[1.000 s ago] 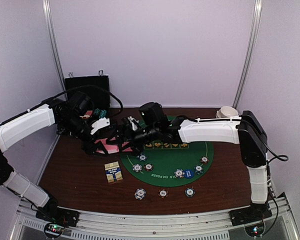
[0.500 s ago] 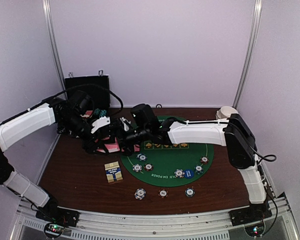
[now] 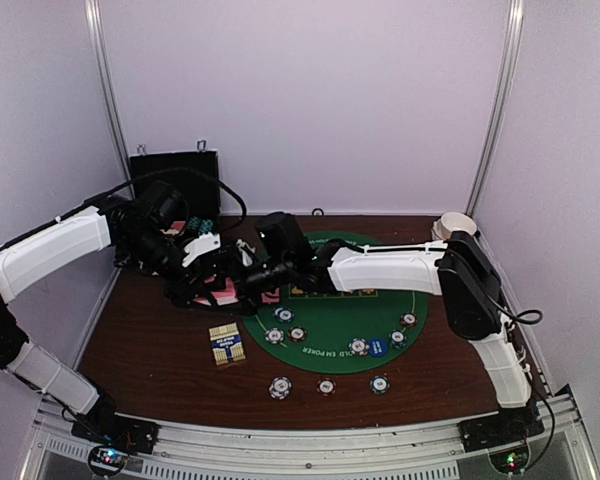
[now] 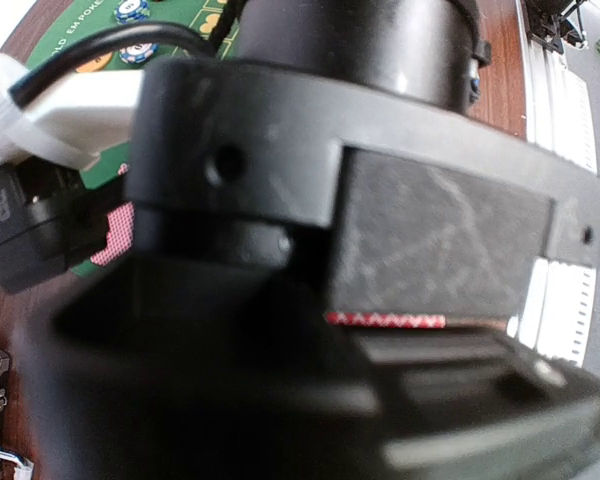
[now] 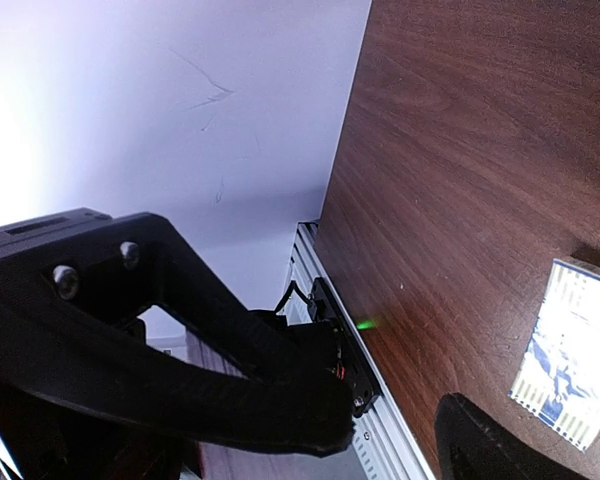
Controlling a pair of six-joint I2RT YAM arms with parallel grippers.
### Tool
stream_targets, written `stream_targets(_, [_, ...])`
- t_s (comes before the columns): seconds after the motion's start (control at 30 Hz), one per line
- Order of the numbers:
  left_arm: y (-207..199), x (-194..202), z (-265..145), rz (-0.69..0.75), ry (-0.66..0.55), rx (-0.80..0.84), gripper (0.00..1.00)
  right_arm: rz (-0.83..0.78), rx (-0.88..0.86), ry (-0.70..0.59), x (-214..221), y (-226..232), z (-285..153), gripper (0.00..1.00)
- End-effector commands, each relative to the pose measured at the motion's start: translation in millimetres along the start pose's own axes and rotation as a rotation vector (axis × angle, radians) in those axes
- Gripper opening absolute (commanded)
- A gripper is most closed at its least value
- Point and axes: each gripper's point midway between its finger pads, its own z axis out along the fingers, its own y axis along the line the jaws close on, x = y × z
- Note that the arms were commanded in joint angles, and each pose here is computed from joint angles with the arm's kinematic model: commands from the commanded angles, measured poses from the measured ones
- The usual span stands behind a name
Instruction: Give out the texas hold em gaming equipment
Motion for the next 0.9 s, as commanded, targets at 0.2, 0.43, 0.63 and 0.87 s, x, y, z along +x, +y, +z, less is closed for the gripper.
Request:
stream_targets(0.2, [4,-17,-9,0.024,-0.063,-0.018,0.00,0.014,0.020,-0.011,-3,-12,-18,0.84])
stream_targets(0.43, [4,-16,-8,0.025,-0.062,-0.016,0.00,0.011,0.025,-0.026,-7,-12,-31,0.79])
stream_targets(0.63, [4,-14,-7,0.022,-0.057,-0.013,0.00,-0.034,0.008,-0.028,-7,11,-47,0.82])
stream_targets(0.87, [3,-12,-7,0.023,-0.054,-0.013,0.00,-0.031,0.024,-0.028,-5,16,-65,0.78])
